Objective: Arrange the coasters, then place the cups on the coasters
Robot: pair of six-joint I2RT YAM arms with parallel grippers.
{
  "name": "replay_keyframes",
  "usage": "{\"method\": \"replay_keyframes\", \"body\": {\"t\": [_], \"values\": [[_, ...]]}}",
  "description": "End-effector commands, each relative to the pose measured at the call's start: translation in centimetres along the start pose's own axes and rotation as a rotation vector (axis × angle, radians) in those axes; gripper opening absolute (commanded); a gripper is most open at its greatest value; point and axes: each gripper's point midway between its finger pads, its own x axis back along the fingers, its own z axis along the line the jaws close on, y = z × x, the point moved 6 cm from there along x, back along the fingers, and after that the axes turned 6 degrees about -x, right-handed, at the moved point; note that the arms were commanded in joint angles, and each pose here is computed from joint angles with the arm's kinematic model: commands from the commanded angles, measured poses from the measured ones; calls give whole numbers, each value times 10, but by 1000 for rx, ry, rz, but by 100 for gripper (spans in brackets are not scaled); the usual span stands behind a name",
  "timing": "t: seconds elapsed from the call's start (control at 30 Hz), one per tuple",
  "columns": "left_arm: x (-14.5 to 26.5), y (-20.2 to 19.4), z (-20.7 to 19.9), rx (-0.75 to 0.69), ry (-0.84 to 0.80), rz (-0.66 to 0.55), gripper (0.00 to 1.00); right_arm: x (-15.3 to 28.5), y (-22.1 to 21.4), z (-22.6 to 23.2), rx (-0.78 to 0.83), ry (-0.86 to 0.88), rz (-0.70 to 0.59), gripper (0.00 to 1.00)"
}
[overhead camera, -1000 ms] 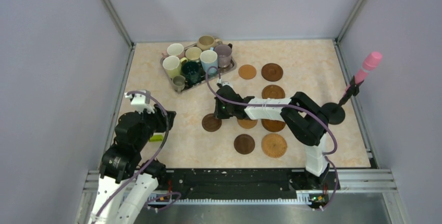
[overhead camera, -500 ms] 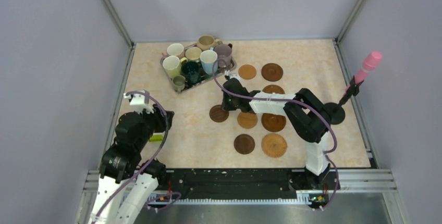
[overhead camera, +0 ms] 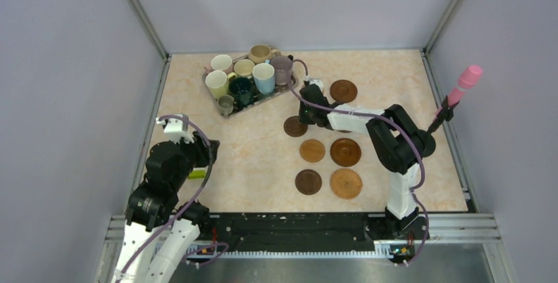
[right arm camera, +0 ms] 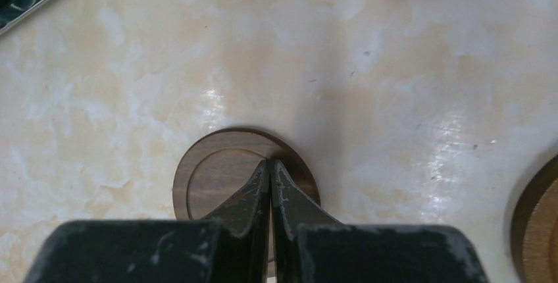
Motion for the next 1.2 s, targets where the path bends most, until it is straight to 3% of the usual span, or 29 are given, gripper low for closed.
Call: {"method": "replay_keyframes", "body": {"t": [0.0,0.67,1.17], "values": [[4,12,-3,-3,-13,-43,50,-6,0,-41,23,-138,37,0],[1,11,-4,-10,-21,-30,50,6,12,-98,-56,-221,16,0],[0,11,-5,-13,-27,-28,50,7,34,-84,-49,-119,1,0]]}}
